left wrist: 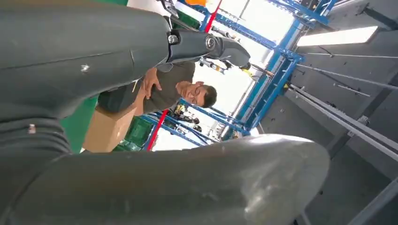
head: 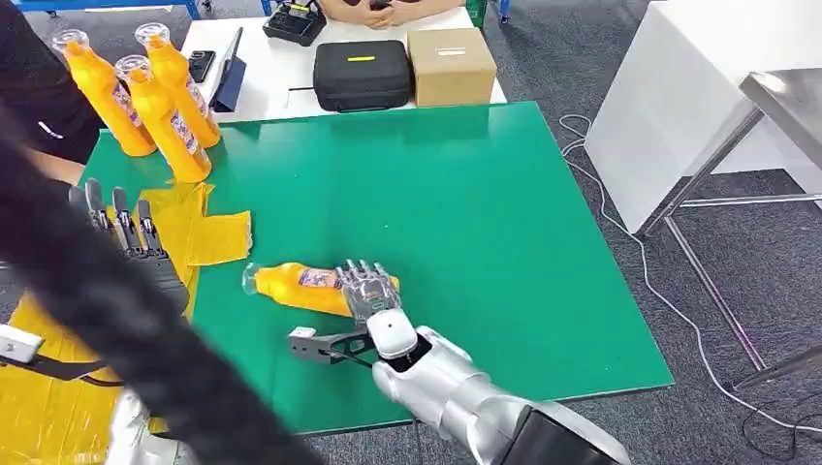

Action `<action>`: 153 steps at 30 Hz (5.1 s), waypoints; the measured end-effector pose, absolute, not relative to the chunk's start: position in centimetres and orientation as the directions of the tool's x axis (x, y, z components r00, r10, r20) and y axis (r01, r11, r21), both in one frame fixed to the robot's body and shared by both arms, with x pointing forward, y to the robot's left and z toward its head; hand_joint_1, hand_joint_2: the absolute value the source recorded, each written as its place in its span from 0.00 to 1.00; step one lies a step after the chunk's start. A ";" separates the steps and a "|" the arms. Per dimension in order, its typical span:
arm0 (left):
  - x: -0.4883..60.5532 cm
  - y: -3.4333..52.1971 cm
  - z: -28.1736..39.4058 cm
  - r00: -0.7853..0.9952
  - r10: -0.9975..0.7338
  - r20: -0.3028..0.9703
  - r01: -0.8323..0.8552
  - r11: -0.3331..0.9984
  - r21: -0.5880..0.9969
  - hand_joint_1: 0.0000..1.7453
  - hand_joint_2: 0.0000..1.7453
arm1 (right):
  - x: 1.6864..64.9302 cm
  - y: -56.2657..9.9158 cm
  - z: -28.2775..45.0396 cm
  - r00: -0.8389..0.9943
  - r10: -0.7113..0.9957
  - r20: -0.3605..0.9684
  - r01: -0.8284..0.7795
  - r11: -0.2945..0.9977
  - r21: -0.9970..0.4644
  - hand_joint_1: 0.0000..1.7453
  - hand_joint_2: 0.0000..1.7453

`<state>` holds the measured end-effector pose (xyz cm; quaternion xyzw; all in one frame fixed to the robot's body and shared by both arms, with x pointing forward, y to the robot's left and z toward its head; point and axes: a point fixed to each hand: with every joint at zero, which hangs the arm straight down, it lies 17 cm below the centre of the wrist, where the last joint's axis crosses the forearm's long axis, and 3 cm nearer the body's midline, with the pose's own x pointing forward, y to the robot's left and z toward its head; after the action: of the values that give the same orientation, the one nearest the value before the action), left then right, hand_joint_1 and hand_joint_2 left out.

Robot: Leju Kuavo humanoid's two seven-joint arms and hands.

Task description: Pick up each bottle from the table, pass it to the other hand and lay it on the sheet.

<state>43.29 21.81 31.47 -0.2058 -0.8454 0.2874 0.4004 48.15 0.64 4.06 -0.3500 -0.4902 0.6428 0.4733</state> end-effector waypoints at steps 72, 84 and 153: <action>48.4 19.2 17.2 -0.195 0.467 0.862 0.027 0.881 -0.472 0.00 1.00 | 49.3 -1.2 19.9 -0.351 0.830 0.433 -0.011 0.459 -0.888 1.00 1.00; 47.7 18.6 18.2 -0.200 0.501 0.842 0.071 0.864 -0.498 0.00 1.00 | 46.3 4.2 19.3 -0.447 0.812 0.375 -0.076 0.383 -0.921 1.00 1.00; 44.3 20.1 16.3 -0.099 0.748 0.657 0.135 0.664 -0.736 1.00 1.00 | 40.7 13.8 13.3 -0.627 0.777 0.052 -0.085 -0.002 -0.996 1.00 1.00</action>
<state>44.26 20.15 16.33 -0.3177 -0.6945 0.2591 0.5912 40.74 13.79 13.29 -0.2771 -0.6239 0.6514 0.3310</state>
